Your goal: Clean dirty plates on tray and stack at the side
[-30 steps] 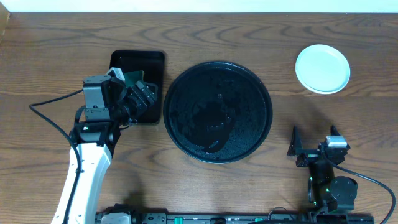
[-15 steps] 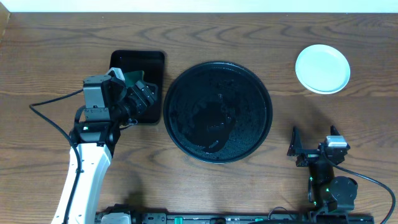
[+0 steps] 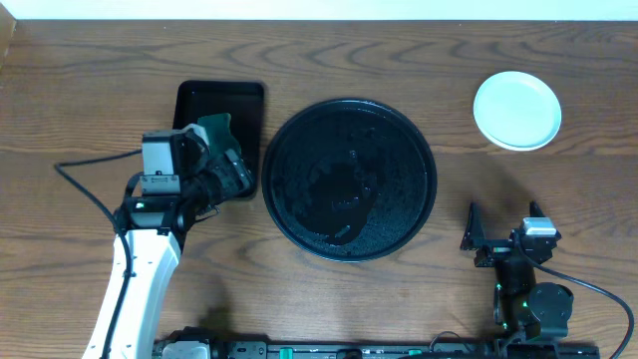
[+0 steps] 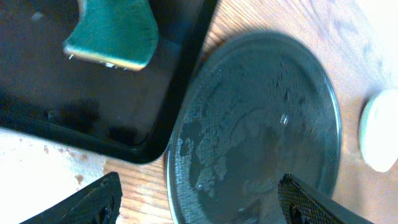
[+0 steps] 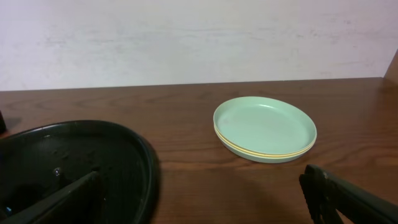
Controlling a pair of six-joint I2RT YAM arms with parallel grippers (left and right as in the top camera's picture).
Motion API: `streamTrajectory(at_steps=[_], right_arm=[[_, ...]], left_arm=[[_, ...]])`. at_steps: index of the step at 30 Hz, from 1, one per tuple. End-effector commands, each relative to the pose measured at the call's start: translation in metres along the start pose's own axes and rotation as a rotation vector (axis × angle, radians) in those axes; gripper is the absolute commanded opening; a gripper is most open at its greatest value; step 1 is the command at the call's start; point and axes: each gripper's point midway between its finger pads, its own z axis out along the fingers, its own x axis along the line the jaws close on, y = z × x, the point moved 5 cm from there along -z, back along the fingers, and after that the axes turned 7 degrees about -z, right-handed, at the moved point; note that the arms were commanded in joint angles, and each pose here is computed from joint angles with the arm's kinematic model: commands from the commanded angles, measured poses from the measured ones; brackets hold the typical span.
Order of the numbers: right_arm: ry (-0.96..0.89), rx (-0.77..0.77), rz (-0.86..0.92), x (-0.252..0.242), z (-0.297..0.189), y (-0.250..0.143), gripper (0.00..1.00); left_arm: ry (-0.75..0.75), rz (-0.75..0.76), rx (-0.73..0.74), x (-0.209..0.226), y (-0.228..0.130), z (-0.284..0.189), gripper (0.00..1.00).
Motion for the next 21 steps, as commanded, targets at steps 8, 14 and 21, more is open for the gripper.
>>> streamTrajectory(at_steps=[8, 14, 21], right_arm=[[-0.012, 0.000, 0.014, -0.002, 0.000, -0.001, 0.99], [-0.012, 0.000, 0.014, -0.002, 0.000, -0.001, 0.99], [-0.012, 0.000, 0.014, -0.002, 0.000, -0.001, 0.99]], left_arm=[[-0.013, 0.463, -0.013, -0.002, -0.013, -0.007, 0.81], [-0.025, 0.562, -0.044, 0.007, -0.029, -0.015, 0.81], [-0.052, 0.612, -0.162, 0.018, -0.046, -0.028, 0.81]])
